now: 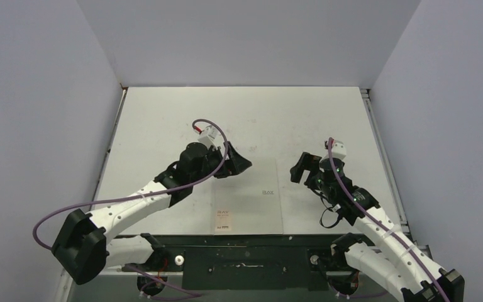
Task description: Put the files into the folder
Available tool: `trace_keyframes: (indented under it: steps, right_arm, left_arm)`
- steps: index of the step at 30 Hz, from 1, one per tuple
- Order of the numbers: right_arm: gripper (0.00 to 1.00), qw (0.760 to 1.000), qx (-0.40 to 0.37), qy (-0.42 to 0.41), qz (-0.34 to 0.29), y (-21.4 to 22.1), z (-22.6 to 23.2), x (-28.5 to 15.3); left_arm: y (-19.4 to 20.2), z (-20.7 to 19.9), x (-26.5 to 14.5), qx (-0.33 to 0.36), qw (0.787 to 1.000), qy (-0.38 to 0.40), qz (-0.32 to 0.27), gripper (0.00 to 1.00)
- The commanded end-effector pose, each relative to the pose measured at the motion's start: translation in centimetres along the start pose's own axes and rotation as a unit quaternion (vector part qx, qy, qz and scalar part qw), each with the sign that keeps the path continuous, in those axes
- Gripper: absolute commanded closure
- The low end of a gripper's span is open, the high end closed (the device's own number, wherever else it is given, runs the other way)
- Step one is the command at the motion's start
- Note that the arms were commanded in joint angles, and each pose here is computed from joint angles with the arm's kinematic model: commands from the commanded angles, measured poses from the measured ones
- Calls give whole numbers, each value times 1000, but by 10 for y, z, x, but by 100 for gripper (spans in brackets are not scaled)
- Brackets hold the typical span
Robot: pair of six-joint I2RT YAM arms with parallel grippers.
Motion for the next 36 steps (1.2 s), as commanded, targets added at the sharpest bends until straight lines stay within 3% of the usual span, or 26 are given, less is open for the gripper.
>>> trace_keyframes:
  steps: [1, 11, 21, 27, 31, 34, 35, 36]
  right_arm:
    - [0, 1000, -6, -13, -18, -16, 7, -4]
    - [0, 998, -25, -46, 21, 1, 17, 6]
    - [0, 993, -36, -96, 51, 19, 35, 18]
    - [9, 989, -39, -139, 9, -3, 55, 16]
    - [10, 988, -38, -143, -40, -29, 61, 5]
    - [10, 988, -37, -126, -81, -50, 57, -4]
    - [10, 989, -35, -114, -91, -55, 54, -7]
    - [10, 988, -35, -107, -102, -62, 52, -10]
  left_arm:
    - [-25, 1, -24, 56, 995, -69, -34, 23]
    - [-22, 51, -67, 49, 978, -196, -45, 23]
    - [-11, 88, -99, 29, 968, -245, -42, 22]
    - [-23, 86, -123, 52, 963, -255, -66, 21]
    - [-35, 80, -141, 78, 957, -264, -89, 19]
    - [-45, 76, -154, 95, 951, -274, -108, 13]
    - [-47, 76, -158, 100, 948, -279, -114, 3]
    - [-50, 75, -162, 106, 946, -281, -121, 3]
Point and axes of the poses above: each gripper's point midway between its finger pads, its own x axis out along the fingers, its own z axis along the line the jaws close on, y = z × x, the point moved 2 cm from there along -x, back along the fingers, and after that the axes turned 3 degrees about -x, right-handed, at the moved point
